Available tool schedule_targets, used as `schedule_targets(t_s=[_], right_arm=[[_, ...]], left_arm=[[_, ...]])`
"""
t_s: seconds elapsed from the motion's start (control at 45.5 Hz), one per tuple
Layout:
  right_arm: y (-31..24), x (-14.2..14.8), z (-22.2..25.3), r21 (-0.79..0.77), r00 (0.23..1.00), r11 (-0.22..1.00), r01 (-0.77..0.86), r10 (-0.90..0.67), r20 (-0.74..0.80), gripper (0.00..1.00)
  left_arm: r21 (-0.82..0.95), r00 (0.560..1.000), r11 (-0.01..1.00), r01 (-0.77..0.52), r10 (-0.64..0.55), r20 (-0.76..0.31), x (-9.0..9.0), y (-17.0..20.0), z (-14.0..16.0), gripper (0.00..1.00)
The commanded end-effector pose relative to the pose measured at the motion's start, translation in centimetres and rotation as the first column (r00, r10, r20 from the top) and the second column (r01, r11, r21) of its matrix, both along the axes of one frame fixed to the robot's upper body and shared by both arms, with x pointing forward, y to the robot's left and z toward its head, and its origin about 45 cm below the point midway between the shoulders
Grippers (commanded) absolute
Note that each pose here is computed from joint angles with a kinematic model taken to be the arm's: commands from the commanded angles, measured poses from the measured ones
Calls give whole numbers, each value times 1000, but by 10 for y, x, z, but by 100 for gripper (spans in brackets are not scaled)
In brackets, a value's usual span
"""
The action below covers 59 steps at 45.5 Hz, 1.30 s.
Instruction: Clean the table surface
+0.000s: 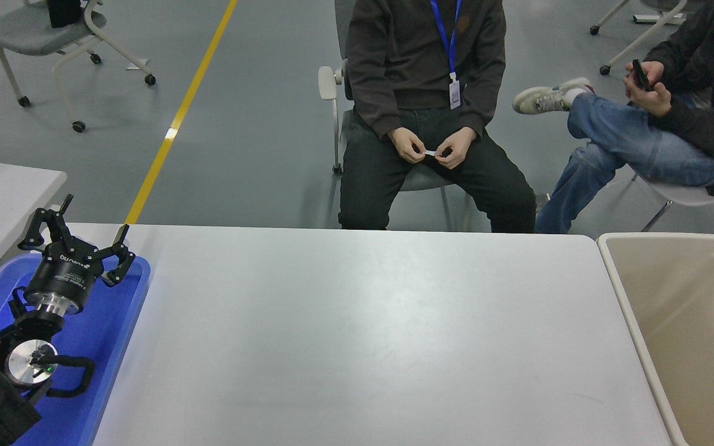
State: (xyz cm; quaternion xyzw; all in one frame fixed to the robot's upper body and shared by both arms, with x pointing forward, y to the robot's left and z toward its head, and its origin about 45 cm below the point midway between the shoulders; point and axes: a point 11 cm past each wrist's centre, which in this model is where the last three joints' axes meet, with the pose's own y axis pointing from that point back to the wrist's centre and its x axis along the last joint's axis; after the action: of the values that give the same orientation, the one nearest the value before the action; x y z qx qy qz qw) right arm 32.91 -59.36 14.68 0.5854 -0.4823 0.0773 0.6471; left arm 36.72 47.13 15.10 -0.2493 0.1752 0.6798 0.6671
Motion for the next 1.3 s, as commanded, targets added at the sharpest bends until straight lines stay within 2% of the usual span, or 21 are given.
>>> schedule_targets(t_s=[0.0,0.33,0.703,0.725,0.747,0.813,0.835,0.901,1.275], right_arm=[[15,1,-27,-129,999,991,-36,39,26,0],[20,1,-35,-188,997,982,-1,16,77,0],[20,-2,-38,-186,997,982,9,6,81,0],[20,-2,-38,-186,997,982,9,6,81,4],[20,-3,-39,-188,997,982,7,8,78,15],[20,-2,-37,-197,996,980,6,12,88,80],[20,-2,-37,-203,996,979,6,13,93,90],[19,-4,-38,-219,995,976,5,17,100,99],[17,-7,-39,-211,993,977,24,0,114,99]], left_arm=[[0,1000,1000,0,0,0,0,0,0,100],[0,1000,1000,0,0,0,0,0,0,100],[0,1000,1000,0,0,0,0,0,0,100],[0,1000,1000,0,0,0,0,0,0,100],[0,1000,1000,-1,1,1,0,0,0,100],[0,1000,1000,0,0,0,0,0,0,100],[0,1000,1000,0,0,0,0,0,0,100],[0,1000,1000,0,0,0,0,0,0,100],[0,1000,1000,0,0,0,0,0,0,100]])
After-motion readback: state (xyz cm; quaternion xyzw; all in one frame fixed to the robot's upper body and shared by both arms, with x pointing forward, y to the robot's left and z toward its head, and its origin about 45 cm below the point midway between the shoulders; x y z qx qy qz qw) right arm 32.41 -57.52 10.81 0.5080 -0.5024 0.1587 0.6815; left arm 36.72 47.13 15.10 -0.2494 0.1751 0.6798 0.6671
